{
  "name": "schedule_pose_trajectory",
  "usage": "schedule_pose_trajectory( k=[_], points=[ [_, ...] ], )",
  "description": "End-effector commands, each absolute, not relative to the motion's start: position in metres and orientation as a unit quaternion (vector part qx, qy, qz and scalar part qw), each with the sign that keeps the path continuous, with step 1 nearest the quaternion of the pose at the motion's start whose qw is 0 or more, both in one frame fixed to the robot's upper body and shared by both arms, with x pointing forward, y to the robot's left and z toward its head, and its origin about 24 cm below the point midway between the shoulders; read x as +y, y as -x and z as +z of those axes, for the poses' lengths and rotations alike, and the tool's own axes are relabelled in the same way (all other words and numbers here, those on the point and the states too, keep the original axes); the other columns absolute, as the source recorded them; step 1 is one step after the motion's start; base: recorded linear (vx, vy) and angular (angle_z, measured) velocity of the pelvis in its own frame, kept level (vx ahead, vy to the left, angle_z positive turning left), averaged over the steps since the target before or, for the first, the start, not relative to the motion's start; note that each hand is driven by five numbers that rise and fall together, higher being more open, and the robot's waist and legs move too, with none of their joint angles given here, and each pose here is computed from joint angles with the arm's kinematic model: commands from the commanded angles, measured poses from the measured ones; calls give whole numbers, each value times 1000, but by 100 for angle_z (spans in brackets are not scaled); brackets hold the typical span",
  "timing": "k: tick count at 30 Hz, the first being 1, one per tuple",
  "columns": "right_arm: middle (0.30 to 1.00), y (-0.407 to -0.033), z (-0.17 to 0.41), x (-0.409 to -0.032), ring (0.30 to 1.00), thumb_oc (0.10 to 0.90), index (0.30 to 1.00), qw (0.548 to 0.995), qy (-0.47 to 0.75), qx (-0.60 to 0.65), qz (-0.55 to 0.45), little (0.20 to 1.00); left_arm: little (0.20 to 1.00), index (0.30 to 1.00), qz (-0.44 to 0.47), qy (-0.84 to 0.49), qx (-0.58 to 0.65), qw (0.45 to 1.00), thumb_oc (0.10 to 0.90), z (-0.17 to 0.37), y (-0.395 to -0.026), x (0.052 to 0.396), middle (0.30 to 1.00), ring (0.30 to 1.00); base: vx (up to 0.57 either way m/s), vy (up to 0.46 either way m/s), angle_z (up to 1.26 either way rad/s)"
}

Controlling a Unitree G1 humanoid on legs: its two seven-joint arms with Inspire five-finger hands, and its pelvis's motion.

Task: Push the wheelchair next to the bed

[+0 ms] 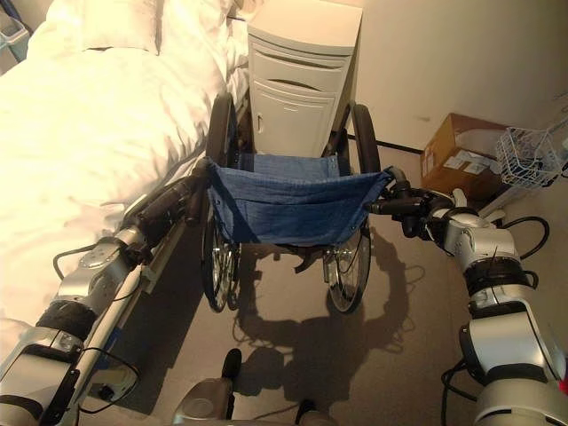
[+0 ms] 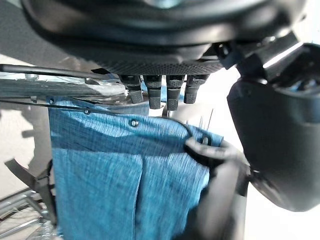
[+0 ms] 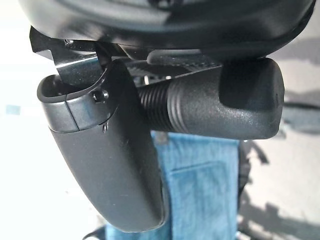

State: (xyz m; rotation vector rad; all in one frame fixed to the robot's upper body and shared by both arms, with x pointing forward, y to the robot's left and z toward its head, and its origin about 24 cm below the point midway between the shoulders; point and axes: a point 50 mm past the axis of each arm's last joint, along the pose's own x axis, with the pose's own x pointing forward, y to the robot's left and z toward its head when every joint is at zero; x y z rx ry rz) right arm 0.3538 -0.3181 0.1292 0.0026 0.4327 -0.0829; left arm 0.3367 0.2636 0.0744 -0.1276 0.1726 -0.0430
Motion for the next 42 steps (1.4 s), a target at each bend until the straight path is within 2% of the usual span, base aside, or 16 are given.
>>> schedule_pose_trajectory(
  k=[1, 7, 19, 24, 26, 36, 42],
  points=[
    [900, -368, 158, -283, 900, 800, 900, 987, -122, 93, 54, 900, 900, 900, 24, 79, 35, 996, 800, 95, -331, 300, 900, 900, 0, 0, 0],
    [900, -358, 160, -299, 900, 800, 900, 984, -160, 69, 48, 900, 900, 900, 54, 200, 34, 978, 800, 78, -320, 311, 900, 900, 3, -11, 0],
    [900, -334, 161, -343, 900, 800, 900, 983, -176, 50, -1, 900, 900, 900, 95, 271, 7, 958, 800, 72, -307, 337, 900, 900, -11, -22, 0],
    [900, -318, 152, -358, 900, 800, 900, 971, -235, 45, 1, 900, 900, 900, 115, 280, 26, 953, 800, 57, -294, 343, 900, 900, -17, -19, -1],
    [900, -311, 149, -362, 900, 800, 900, 955, -296, 24, 13, 900, 900, 900, 124, 290, 33, 948, 800, 47, -286, 347, 900, 900, -46, -38, -3],
    [900, -300, 140, -356, 900, 800, 900, 881, -466, -8, 83, 900, 900, 900, 121, 310, 77, 940, 800, 9, -262, 340, 900, 900, -3, 3, -10],
    [900, -295, 120, -355, 900, 800, 900, 897, -436, 36, 65, 900, 900, 900, 98, 301, 92, 944, 800, -5, -257, 324, 900, 900, -4, -1, -1]
  ],
)
